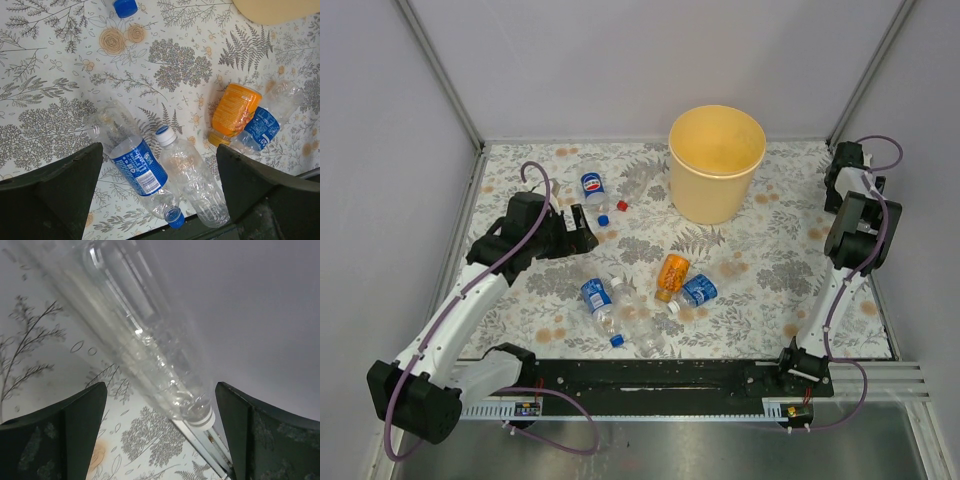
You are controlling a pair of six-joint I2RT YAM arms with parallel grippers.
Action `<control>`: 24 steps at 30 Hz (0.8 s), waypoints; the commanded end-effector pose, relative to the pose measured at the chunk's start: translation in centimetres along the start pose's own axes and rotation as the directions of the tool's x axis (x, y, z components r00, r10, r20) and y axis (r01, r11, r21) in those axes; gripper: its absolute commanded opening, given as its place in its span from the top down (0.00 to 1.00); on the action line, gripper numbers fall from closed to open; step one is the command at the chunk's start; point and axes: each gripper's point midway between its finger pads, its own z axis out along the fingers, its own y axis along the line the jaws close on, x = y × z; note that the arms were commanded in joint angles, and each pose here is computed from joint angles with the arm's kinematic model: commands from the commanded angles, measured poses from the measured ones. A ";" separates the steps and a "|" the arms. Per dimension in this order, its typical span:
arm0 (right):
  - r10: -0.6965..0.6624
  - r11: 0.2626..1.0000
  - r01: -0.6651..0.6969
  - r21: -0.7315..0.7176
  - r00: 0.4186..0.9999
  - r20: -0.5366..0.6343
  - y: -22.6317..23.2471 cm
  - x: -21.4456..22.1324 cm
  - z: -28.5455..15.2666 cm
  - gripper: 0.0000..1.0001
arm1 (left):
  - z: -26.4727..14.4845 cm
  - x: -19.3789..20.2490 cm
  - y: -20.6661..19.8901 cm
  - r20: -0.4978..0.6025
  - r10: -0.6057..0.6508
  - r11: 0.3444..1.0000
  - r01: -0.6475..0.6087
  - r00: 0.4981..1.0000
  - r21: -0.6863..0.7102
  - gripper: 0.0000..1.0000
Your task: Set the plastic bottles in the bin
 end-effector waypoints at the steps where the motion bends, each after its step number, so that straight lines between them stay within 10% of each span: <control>1: 0.000 1.000 0.000 0.015 1.000 -0.007 -0.6 -0.7 0.7 0.01 | 0.2 -0.2 -0.8 0.002 0.023 0.999 -0.023 1.000 0.041 0.01; 14: -0.032 0.999 0.032 0.020 0.999 -0.026 -0.1 -0.6 2.4 0.01 | 0.8 -0.2 -0.7 -0.016 0.020 1.000 -0.020 1.000 0.024 0.01; 20: -0.028 1.000 0.027 -0.003 0.999 -0.022 0.1 -0.5 2.5 0.47 | 0.9 -0.1 -0.5 -0.018 0.018 1.000 -0.018 1.000 0.016 0.01; 24: 0.016 1.000 -0.016 -0.004 1.000 -0.005 -0.3 -0.5 1.6 0.48 | 1.1 0.3 -0.4 -0.030 0.011 1.000 -0.010 0.999 0.018 0.01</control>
